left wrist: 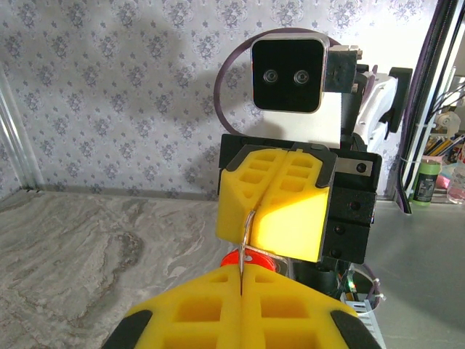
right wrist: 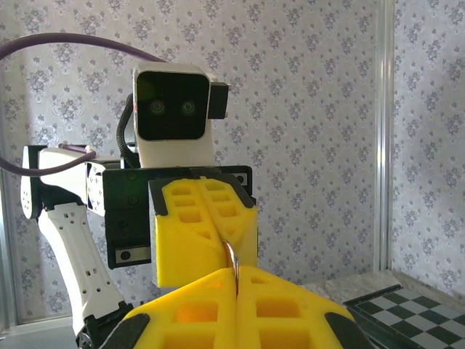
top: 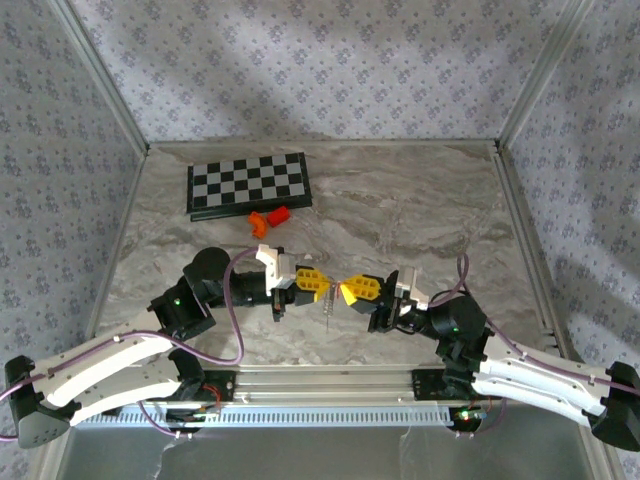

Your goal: Put the keys on the keyring

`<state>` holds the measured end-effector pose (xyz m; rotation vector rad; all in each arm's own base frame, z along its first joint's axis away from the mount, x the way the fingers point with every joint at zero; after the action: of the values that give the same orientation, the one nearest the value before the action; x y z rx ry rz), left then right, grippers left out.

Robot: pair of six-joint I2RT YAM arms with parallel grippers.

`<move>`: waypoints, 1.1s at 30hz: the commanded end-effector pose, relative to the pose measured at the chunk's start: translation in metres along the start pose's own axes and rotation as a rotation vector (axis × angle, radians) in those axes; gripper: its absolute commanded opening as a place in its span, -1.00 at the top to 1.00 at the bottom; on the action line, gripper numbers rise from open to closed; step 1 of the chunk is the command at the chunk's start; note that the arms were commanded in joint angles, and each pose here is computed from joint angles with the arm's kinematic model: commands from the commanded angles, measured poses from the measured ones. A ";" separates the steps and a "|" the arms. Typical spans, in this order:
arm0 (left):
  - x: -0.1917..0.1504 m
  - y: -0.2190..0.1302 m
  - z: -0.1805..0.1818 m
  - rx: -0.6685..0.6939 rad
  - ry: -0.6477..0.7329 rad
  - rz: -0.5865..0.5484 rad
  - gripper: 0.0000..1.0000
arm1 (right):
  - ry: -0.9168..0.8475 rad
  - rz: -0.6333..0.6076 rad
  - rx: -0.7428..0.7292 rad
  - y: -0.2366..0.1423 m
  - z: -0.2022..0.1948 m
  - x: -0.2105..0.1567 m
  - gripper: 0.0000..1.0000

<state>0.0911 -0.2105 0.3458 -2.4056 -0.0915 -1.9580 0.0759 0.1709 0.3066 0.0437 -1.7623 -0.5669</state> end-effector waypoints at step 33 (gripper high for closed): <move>0.010 0.001 -0.004 -0.031 0.030 -0.047 1.00 | -0.012 -0.020 -0.005 -0.003 0.001 0.003 1.00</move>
<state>0.0917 -0.2121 0.3440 -2.4066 -0.0834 -1.9508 0.0753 0.1691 0.3047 0.0387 -1.7606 -0.5690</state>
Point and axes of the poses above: each hand's point on the last joint's axis, 136 mm out from that joint toward the fingers, its own y axis out along the fingers, its own z axis along the line the jaws close on, x = y × z, the point moved 10 cm from there along -y, back along the fingers, and after that the axes turned 11 degrees about -y, right-handed, at the moved point
